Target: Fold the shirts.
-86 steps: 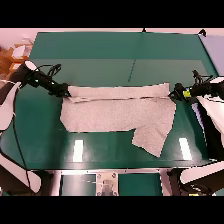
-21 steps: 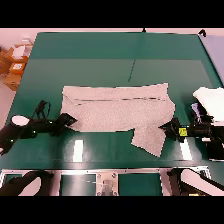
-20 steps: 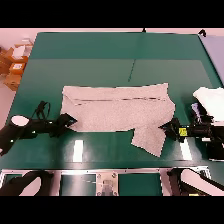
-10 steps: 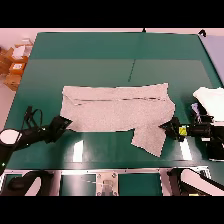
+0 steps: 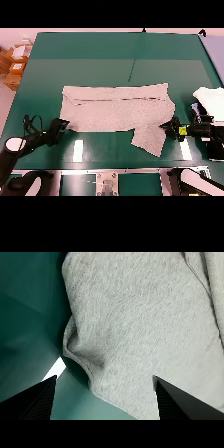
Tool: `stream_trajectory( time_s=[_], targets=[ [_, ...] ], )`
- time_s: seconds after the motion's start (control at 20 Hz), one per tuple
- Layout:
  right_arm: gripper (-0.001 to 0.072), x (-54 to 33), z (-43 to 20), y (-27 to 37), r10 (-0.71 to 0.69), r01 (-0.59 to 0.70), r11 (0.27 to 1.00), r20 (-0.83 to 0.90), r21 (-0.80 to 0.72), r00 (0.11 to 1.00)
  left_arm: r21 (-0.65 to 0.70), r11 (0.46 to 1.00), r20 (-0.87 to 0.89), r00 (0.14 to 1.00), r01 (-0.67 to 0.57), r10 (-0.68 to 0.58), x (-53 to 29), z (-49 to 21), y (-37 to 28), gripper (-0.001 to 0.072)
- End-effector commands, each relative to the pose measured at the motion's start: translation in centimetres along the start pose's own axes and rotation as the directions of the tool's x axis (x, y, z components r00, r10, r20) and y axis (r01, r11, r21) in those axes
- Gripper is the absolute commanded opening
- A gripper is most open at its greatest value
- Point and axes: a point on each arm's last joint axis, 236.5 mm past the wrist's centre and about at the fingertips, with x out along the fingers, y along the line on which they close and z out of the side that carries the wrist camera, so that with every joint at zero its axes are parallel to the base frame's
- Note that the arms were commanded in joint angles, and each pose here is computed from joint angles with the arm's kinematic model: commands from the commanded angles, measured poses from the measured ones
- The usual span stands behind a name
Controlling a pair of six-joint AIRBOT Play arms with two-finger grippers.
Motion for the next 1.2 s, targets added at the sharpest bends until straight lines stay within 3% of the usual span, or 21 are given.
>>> stream_trajectory(
  time_s=[0.0, 0.2, 0.35, 0.4, 0.45, 0.5, 0.55, 0.85, 0.95, 1.15],
  targets=[
    [0.0351, 0.0, -0.1, 0.1, 0.004, -0.004, 1.000, -0.003, 0.001, 1.000, -0.001, 0.999, 0.051, 0.998, 0.041, -0.041, 1.0, 0.2, -1.1, 0.0682],
    [0.0351, 0.0, -0.4, 0.2, 0.009, -0.009, 1.000, -0.018, 0.001, 1.000, -0.041, 0.999, 0.038, 0.999, -0.031, 0.032, 3.9, -1.4, 0.5, 0.0682],
    [0.0350, -0.1, -0.7, 0.3, 0.012, -0.012, 1.000, -0.031, 0.001, 0.999, -0.035, 0.999, 0.130, 0.991, 0.000, 0.005, 3.7, 0.8, -0.2, 0.0630],
    [0.0350, -0.1, -0.8, 0.3, 0.012, -0.012, 1.000, -0.033, 0.000, 0.999, -0.034, 0.999, 0.136, 0.991, 0.002, 0.003, 3.7, 0.9, -0.3, 0.0509],
    [0.0350, -0.1, -0.9, 0.4, 0.014, -0.014, 1.000, -0.039, 0.000, 0.999, -0.020, 1.000, 0.135, 0.991, -0.001, 0.004, 3.7, 0.9, -0.3, 0.0298],
    [0.0351, -0.1, -1.1, 0.4, 0.016, -0.016, 1.000, -0.045, 0.001, 0.999, -0.010, 1.000, 0.132, 0.991, -0.004, 0.005, 3.7, 0.8, -0.2, 0.0142],
    [0.0350, -0.1, -1.2, 0.4, 0.017, -0.017, 1.000, -0.049, 0.001, 0.999, -0.010, 1.000, 0.120, 0.993, -0.007, 0.008, 3.8, 0.6, -0.2, 0.0048],
    [0.0348, -0.1, -2.0, 0.7, 0.026, -0.026, 1.000, -0.083, 0.002, 0.996, 0.013, 0.999, 0.019, 0.999, -0.037, 0.037, 3.9, -1.8, 0.5, 0.0023],
    [0.0221, -0.2, -2.7, 0.9, 0.034, -0.034, 0.999, -0.113, 0.005, 0.993, 0.022, 0.999, 0.024, 0.999, -0.034, 0.033, 3.8, -1.7, 0.3, 0.0023],
    [0.0178, -0.3, -3.6, 0.5, 0.020, -0.020, 1.000, -0.154, 0.005, 0.988, 0.068, 0.997, 0.030, 0.999, -0.022, 0.020, 3.7, -1.4, -0.7, 0.0023]
  ],
)
